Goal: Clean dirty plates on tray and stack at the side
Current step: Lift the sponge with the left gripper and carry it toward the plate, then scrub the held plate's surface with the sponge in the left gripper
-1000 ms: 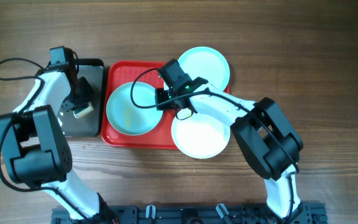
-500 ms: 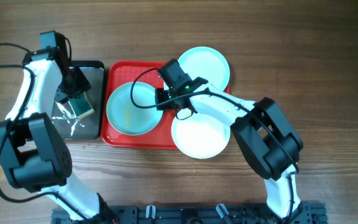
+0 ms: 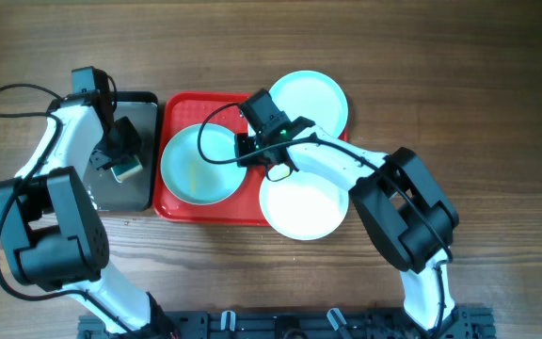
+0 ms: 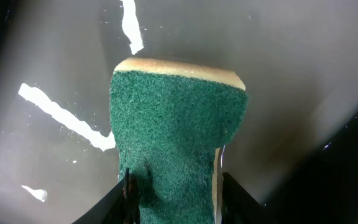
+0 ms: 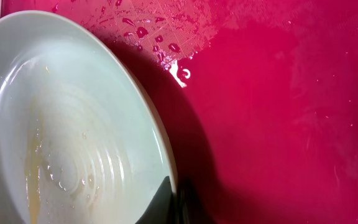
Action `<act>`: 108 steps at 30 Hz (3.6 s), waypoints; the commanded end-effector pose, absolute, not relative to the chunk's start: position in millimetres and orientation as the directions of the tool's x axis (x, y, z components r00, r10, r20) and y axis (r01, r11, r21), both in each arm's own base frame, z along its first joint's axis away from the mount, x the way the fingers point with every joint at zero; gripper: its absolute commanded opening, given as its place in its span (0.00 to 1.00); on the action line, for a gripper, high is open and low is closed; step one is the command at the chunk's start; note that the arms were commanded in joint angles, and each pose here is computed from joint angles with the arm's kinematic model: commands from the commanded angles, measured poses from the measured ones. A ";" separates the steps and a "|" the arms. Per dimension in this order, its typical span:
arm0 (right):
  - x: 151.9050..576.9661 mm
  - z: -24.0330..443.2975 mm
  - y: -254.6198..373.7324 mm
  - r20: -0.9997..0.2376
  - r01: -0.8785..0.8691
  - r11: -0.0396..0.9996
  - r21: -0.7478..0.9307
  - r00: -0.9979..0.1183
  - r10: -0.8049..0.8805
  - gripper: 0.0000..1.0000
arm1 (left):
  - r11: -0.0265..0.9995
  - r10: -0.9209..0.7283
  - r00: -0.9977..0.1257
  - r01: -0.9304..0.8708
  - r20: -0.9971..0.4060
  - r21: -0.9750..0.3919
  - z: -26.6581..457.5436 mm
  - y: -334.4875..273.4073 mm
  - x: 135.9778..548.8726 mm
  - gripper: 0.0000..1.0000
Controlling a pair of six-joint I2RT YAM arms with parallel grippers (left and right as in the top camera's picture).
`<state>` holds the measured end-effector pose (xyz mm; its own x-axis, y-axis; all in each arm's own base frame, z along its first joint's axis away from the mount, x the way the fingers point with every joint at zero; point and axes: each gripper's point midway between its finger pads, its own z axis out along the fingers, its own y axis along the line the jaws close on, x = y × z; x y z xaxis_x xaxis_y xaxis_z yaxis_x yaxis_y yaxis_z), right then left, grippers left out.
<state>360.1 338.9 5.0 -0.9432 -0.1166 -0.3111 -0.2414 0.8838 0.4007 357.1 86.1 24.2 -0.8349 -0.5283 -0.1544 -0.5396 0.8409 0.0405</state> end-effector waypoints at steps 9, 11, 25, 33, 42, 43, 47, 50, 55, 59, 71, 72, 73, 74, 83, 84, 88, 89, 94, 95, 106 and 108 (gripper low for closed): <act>357.0 -9.2 339.4 -0.287 -0.231 0.889 0.395 -0.950 -0.119 0.04 | 0.801 -0.591 -0.794 -0.598 -0.143 0.006 18.5 106.4 352.0 0.34; 357.0 -9.2 339.4 -0.288 -0.231 0.889 0.394 -0.950 -0.120 0.04 | 0.806 -0.587 -0.797 -0.591 -0.146 -0.017 18.7 103.5 355.6 0.33; 356.7 -9.4 339.2 -0.287 -0.231 0.890 0.394 -0.951 -0.120 0.04 | 0.809 -0.587 -0.804 -0.586 -0.090 -0.041 -7.4 90.2 335.2 0.26; 356.7 -9.4 339.2 -0.286 -0.231 0.890 0.394 -0.951 -0.120 0.04 | 0.807 -0.590 -0.796 -0.587 -0.136 -0.060 -27.4 89.7 333.6 0.04; 357.5 -0.7 335.5 -0.289 -0.235 0.888 0.395 -0.949 -0.123 0.04 | 0.818 -0.575 -0.781 -0.552 -0.242 -0.160 54.6 85.7 359.5 0.04; 356.6 1.5 336.9 -0.290 -0.253 0.878 0.406 -0.947 -0.139 0.04 | 0.835 -0.550 -0.791 -0.518 -0.267 -0.186 72.8 82.0 362.8 0.04; 358.0 4.1 334.8 -0.272 -0.261 0.855 0.449 -0.951 -0.148 0.04 | 0.879 -0.475 -0.800 -0.410 -0.368 -0.243 128.9 68.7 363.3 0.04; 363.8 6.9 325.9 -0.243 -0.237 0.836 0.495 -0.961 -0.129 0.04 | 0.923 -0.372 -0.850 -0.297 -0.373 -0.244 137.8 47.3 356.1 0.04; 366.9 6.8 315.9 -0.223 -0.225 0.830 0.510 -0.967 -0.125 0.04 | 0.948 -0.280 -0.897 -0.201 -0.342 -0.249 131.9 7.7 355.0 0.04; 366.6 6.6 315.8 -0.221 -0.224 0.831 0.509 -0.967 -0.125 0.04 | 0.962 -0.192 -0.933 -0.118 -0.303 -0.245 117.2 -26.8 355.3 0.04; 366.3 5.6 314.5 -0.217 -0.218 0.835 0.505 -0.969 -0.122 0.04 | 0.979 -0.113 -0.991 -0.098 -0.075 -0.178 23.1 -71.9 348.7 0.04; 367.0 5.7 314.5 -0.220 -0.218 0.836 0.504 -0.968 -0.120 0.04 | 0.981 -0.127 -0.990 -0.117 -0.059 -0.156 17.4 -69.9 346.6 0.04; 367.3 5.8 314.6 -0.221 -0.218 0.836 0.504 -0.968 -0.119 0.04 | 0.982 -0.128 -0.991 -0.121 -0.041 -0.143 10.9 -70.3 344.3 0.04; 367.3 5.8 314.5 -0.220 -0.215 0.837 0.504 -0.969 -0.116 0.04 | 0.982 -0.127 -0.991 -0.122 -0.028 -0.141 6.7 -72.1 342.6 0.04; 351.3 -11.7 324.1 -0.100 -0.138 0.807 0.575 -0.990 -0.098 0.04 | 0.949 -0.312 -0.950 -0.312 0.000 -0.039 -2.0 -82.8 331.3 0.04; 349.1 -12.1 325.4 -0.090 -0.136 0.800 0.584 -0.991 -0.103 0.04 | 0.934 -0.356 -0.935 -0.355 0.001 -0.023 -2.3 -79.4 330.1 0.04; 347.2 -13.7 325.1 -0.080 -0.132 0.800 0.585 -0.991 -0.105 0.04 | 0.903 -0.412 -0.908 -0.418 0.075 -0.102 -0.8 -95.4 323.9 0.04; 347.3 -13.7 325.1 -0.080 -0.132 0.801 0.585 -0.991 -0.105 0.04 | 0.899 -0.406 -0.908 -0.418 0.105 -0.133 0.3 -102.9 321.0 0.04; 348.6 -13.1 325.9 -0.087 -0.136 0.798 0.587 -0.991 -0.105 0.04 | 0.894 -0.322 -0.924 -0.369 0.207 -0.257 7.4 -145.9 304.9 0.04; 348.5 -13.1 325.9 -0.087 -0.136 0.798 0.587 -0.991 -0.105 0.04 | 0.906 -0.296 -0.938 -0.336 0.181 -0.257 6.5 -149.7 307.1 0.04; 348.7 -13.5 325.4 -0.088 -0.136 0.800 0.584 -0.991 -0.105 0.04 | 0.894 -0.356 -0.851 -0.430 -0.386 0.123 14.1 -65.7 385.6 0.04; 348.7 -13.4 325.5 -0.088 -0.137 0.800 0.584 -0.991 -0.105 0.04 | 0.871 -0.343 -0.834 -0.455 -0.432 0.186 19.5 -49.4 387.9 0.04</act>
<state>363.9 318.7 3.0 -0.9869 -0.0668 -0.1466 -0.1396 0.8087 0.5714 379.2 -104.4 18.5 -0.8922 -0.3549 -0.2794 -0.3576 0.9329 -0.0431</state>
